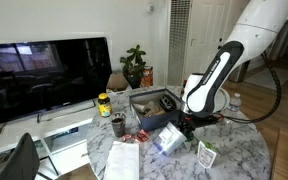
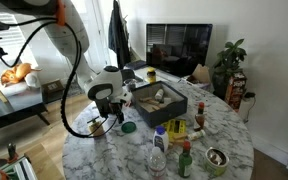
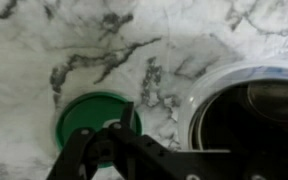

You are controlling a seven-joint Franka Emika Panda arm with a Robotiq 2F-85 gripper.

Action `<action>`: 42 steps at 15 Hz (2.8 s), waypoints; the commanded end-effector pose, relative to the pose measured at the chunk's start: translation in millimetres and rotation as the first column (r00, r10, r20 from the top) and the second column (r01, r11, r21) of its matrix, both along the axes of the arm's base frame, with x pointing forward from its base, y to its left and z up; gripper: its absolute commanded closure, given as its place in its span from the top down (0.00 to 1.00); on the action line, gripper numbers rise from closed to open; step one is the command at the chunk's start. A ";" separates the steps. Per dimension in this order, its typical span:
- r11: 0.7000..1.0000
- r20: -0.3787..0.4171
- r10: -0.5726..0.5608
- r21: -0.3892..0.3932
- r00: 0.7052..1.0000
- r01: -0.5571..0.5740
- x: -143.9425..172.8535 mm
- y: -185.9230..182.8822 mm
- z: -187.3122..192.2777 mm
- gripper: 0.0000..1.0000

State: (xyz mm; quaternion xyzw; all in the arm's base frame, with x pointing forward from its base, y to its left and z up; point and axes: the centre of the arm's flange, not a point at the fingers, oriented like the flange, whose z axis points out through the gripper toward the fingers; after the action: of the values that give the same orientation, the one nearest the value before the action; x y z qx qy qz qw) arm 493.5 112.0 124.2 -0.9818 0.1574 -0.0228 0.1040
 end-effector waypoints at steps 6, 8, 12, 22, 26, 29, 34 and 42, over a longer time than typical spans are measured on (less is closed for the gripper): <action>0.959 -0.203 -0.231 -0.215 0.952 0.187 -16.6 8.9 32.2 1.00; 0.943 -0.212 -0.283 -0.241 0.935 0.231 -17.3 11.2 34.2 1.00; 0.988 -0.047 -0.151 -0.021 0.987 0.150 -11.2 17.8 32.7 1.00; 0.994 0.009 -0.047 0.104 0.999 0.046 -20.6 2.4 41.2 1.00; 0.997 -0.037 -0.068 0.019 0.997 0.069 -33.2 -19.9 37.7 1.00; 0.993 -0.019 -0.121 0.009 0.992 0.121 -45.6 -43.5 37.1 1.00; 0.957 -0.021 -0.265 0.120 0.964 0.266 -51.6 -53.8 38.3 1.00; 0.883 -0.129 -0.457 0.055 0.880 0.467 -78.2 -83.4 22.6 1.00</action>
State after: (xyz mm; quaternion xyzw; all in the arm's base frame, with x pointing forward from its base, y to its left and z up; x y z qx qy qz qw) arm 432.4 39.0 146.9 -0.9246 0.3508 0.0065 0.1486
